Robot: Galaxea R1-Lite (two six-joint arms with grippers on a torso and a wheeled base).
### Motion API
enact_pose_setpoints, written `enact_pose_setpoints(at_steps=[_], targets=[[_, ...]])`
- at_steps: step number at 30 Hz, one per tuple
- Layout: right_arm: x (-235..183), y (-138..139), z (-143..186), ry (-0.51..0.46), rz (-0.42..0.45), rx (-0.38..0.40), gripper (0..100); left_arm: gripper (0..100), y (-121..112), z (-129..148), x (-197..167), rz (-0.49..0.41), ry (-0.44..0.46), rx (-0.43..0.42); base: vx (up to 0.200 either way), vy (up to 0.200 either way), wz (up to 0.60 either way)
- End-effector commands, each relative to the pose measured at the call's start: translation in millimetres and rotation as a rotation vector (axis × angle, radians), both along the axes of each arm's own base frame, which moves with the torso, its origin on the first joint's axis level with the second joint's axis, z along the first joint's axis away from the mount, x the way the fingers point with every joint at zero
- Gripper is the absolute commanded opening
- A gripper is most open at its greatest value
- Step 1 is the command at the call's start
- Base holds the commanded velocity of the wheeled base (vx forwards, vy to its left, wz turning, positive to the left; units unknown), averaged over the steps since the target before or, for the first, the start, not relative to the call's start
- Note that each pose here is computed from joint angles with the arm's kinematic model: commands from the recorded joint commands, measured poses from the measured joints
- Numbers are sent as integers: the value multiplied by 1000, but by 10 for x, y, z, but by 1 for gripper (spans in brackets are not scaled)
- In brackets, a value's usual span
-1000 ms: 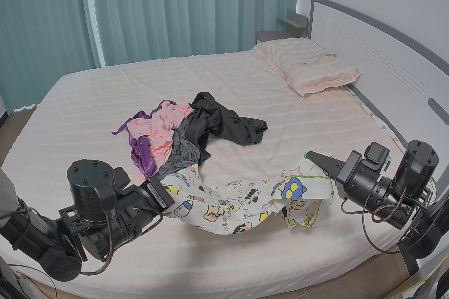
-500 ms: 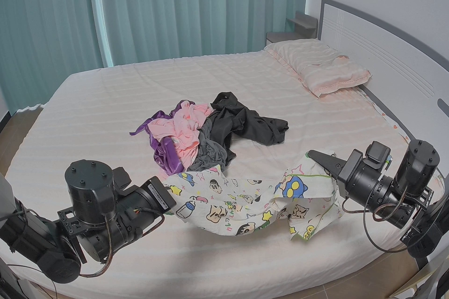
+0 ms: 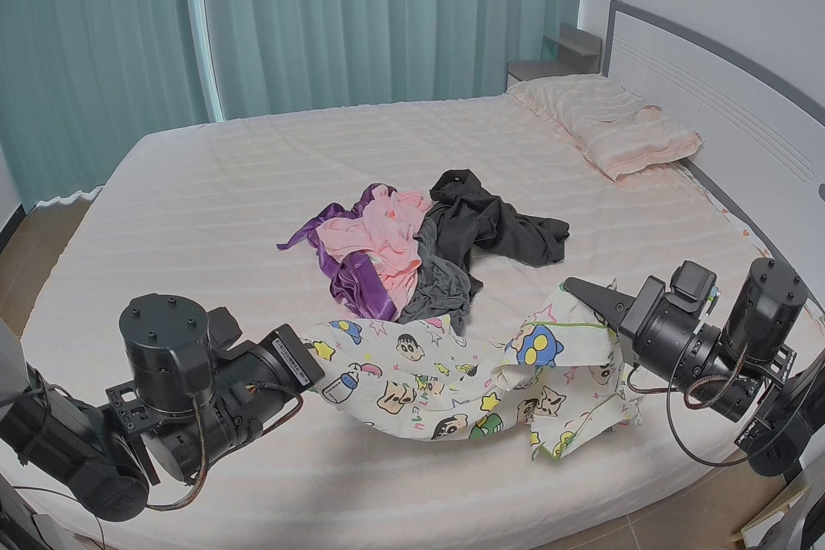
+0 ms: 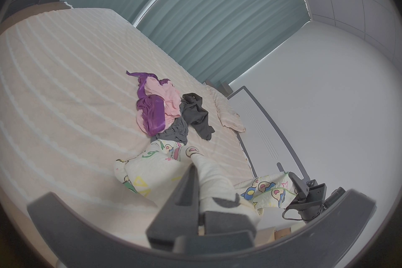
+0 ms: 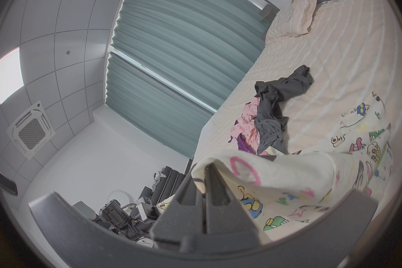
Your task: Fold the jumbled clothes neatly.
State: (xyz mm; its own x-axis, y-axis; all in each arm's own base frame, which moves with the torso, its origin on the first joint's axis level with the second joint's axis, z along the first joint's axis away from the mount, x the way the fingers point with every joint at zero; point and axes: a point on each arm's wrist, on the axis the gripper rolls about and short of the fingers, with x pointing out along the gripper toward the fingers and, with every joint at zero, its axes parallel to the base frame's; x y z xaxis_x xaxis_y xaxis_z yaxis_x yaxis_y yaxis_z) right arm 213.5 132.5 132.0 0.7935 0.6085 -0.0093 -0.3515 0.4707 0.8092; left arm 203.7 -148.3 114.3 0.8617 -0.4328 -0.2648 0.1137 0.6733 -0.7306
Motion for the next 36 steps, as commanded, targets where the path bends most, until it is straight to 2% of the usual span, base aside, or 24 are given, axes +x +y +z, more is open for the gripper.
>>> enact_pose_setpoints(at_steps=[1, 31, 36], targets=[[-2, 0, 3, -1, 1, 1, 0, 0, -4, -13, 1, 0, 5, 3, 0, 200, 0], [1, -2, 17, -7, -1, 4, 0, 0, -9, -13, 2, -1, 4, 3, 0, 200, 0], [1, -2, 17, -7, -1, 4, 0, 0, -7, -11, -1, -1, 3, 2, 0, 0, 0]])
